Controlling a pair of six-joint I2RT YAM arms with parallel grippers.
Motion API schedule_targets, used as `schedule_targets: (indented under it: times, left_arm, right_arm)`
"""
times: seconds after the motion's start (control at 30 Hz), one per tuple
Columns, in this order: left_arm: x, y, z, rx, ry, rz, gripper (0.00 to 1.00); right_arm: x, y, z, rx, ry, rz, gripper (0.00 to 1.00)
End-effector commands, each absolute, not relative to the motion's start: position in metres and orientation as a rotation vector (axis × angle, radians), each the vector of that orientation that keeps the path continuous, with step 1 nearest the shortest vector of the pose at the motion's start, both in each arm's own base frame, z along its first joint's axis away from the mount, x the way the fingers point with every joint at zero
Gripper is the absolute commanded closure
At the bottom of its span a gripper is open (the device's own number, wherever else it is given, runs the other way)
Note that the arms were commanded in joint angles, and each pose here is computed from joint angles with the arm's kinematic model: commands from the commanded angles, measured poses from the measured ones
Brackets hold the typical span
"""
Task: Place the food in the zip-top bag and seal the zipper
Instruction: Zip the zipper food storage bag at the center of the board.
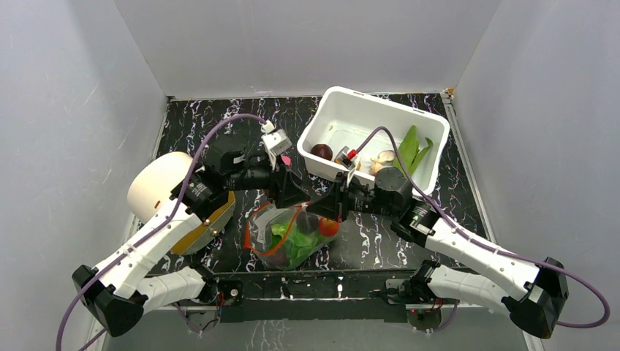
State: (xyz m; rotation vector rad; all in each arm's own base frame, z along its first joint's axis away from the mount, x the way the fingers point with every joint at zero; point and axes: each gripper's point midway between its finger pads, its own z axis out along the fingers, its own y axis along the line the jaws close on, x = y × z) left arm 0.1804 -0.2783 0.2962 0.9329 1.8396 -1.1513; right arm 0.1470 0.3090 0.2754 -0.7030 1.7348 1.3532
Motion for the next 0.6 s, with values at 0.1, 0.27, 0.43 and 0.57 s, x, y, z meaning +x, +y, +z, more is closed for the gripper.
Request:
schedule_targets:
  times: [0.1,0.27,0.43,0.57]
  left_arm:
    - [0.169,-0.29,0.297,1.02,1.749,-1.19,0.39]
    - [0.157,-0.287,0.297,1.103,1.729,-1.212,0.41]
    - [0.152,-0.279,0.297,1.126,1.703,-1.17,0.52]
    - [0.16,-0.274,0.29,1.123,1.744,-1.092,0.85]
  right_arm:
    - [0.164,0.316,0.308,-0.497,1.692,1.439,1.0]
    - [0.168,0.31,0.309,-0.456,1.677,1.415,1.0]
    - [0.171,0.314,0.31,-0.463,1.69,1.407,1.0]
    - [0.172,0.318,0.309,-0.466,1.696,1.423,1.0]
